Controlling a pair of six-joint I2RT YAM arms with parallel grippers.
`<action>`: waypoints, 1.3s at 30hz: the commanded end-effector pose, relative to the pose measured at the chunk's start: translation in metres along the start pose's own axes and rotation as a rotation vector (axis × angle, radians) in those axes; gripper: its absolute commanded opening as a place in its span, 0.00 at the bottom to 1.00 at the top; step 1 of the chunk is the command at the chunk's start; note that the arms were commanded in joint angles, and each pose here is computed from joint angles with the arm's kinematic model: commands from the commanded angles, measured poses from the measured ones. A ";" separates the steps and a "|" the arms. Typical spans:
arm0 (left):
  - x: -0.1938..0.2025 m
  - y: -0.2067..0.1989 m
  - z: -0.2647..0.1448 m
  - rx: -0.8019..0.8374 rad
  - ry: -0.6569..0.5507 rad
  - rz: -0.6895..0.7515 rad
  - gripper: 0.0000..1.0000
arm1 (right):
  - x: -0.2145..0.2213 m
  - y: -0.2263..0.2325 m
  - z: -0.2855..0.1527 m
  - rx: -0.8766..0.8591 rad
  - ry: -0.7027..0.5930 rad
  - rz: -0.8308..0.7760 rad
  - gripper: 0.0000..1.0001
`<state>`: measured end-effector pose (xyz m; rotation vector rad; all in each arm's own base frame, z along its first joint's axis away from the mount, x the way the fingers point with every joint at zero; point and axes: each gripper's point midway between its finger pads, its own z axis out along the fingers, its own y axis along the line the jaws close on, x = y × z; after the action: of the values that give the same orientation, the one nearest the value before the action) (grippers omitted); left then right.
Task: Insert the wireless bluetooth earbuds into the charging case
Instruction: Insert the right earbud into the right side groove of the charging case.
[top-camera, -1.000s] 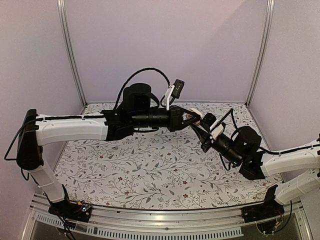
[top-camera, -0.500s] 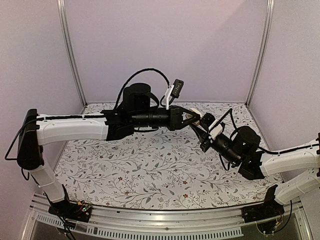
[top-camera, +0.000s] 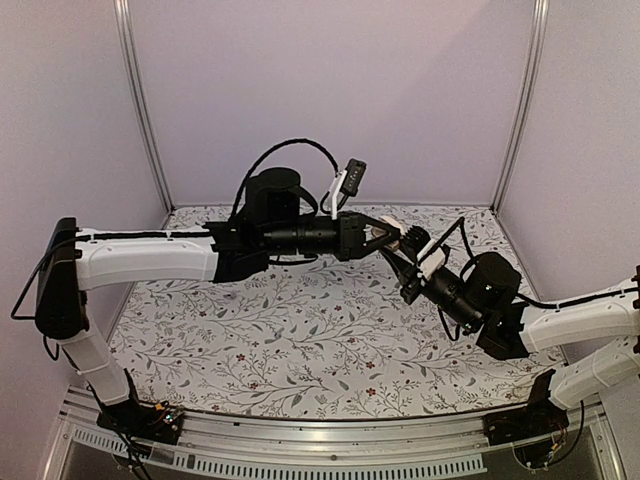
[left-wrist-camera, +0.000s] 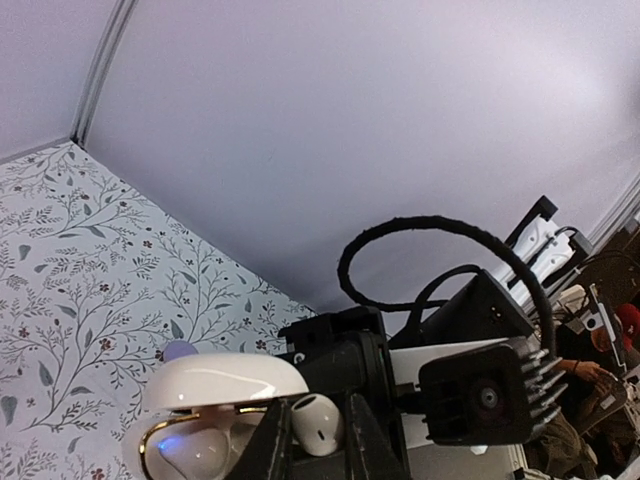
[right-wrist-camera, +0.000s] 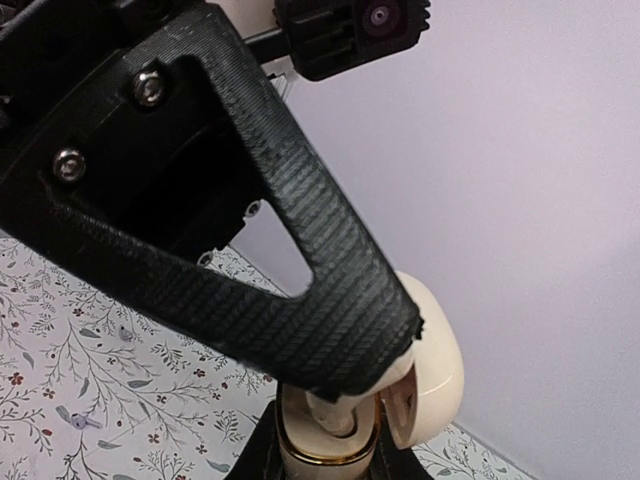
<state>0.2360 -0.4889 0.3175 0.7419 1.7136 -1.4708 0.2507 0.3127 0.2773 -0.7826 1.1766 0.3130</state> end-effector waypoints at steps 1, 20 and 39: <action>0.012 0.028 0.001 -0.087 0.032 -0.044 0.16 | -0.035 -0.005 0.001 0.011 -0.106 0.014 0.01; 0.012 0.051 -0.006 -0.136 0.016 -0.109 0.13 | -0.040 -0.008 -0.001 0.024 -0.132 0.015 0.01; 0.007 0.053 -0.009 -0.187 0.025 -0.072 0.27 | -0.039 -0.009 -0.003 0.030 -0.133 0.039 0.01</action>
<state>0.2487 -0.4828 0.3086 0.6638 1.7832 -1.4677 0.2519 0.3121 0.2742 -0.7890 1.1873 0.2998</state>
